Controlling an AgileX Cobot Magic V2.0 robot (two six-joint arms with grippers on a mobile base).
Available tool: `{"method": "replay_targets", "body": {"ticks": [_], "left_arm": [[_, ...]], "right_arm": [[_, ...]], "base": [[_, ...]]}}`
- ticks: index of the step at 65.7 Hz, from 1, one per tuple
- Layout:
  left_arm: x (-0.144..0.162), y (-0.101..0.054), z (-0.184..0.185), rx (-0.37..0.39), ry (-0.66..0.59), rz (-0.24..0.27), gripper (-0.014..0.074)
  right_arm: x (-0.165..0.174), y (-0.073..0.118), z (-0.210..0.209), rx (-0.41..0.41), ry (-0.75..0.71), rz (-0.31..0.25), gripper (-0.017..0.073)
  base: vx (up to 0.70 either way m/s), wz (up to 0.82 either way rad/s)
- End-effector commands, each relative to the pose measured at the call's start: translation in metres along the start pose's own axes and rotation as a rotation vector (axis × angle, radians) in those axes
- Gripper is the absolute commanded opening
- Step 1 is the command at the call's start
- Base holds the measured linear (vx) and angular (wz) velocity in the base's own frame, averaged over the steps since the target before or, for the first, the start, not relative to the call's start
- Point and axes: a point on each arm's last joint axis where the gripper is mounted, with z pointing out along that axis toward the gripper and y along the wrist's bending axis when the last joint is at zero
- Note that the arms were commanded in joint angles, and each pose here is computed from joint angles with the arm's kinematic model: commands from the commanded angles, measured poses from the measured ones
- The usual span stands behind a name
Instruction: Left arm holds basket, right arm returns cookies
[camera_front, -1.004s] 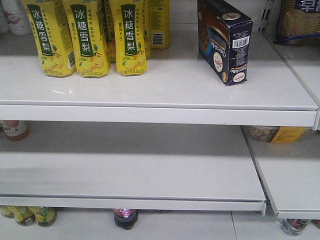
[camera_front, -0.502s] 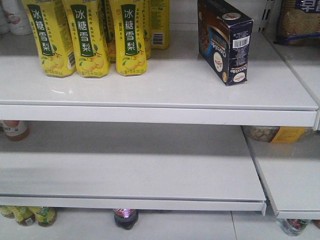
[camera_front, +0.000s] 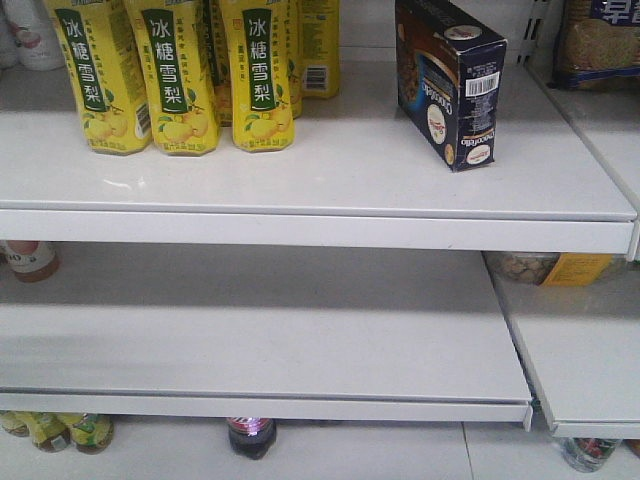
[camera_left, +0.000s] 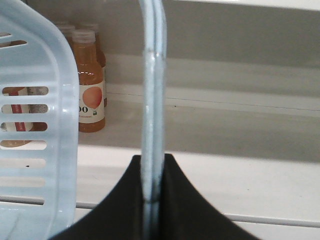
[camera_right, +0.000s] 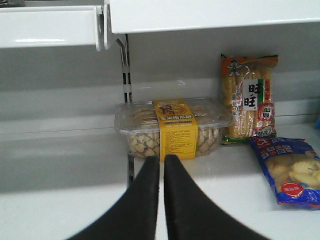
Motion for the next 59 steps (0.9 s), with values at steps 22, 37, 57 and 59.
{"method": "replay_targets", "body": {"ticks": [22,37,57,59], "left_arm": [[-0.0198,-0.0007,-0.0047,-0.004,-0.147,0.028,0.0000],[-0.0198,-0.0007,-0.0047,-0.004,-0.147,0.028,0.0000],[-0.0198,-0.0007,-0.0047,-0.004,-0.147,0.028,0.0000],[-0.0198,-0.0007,-0.0047,-0.004,-0.147,0.028,0.0000]], "right_arm": [[-0.0008,-0.0001,0.0000,0.002,-0.063,-0.017,-0.0006],[-0.0008,-0.0001,0.0000,0.002,-0.063,-0.017,-0.0006],[-0.0008,-0.0001,0.0000,0.002,-0.063,-0.017,-0.0006],[-0.0008,-0.0001,0.0000,0.002,-0.063,-0.017,-0.0006]], "base": [[0.00,0.00],[0.00,0.00],[0.00,0.00],[0.00,0.00]]}}
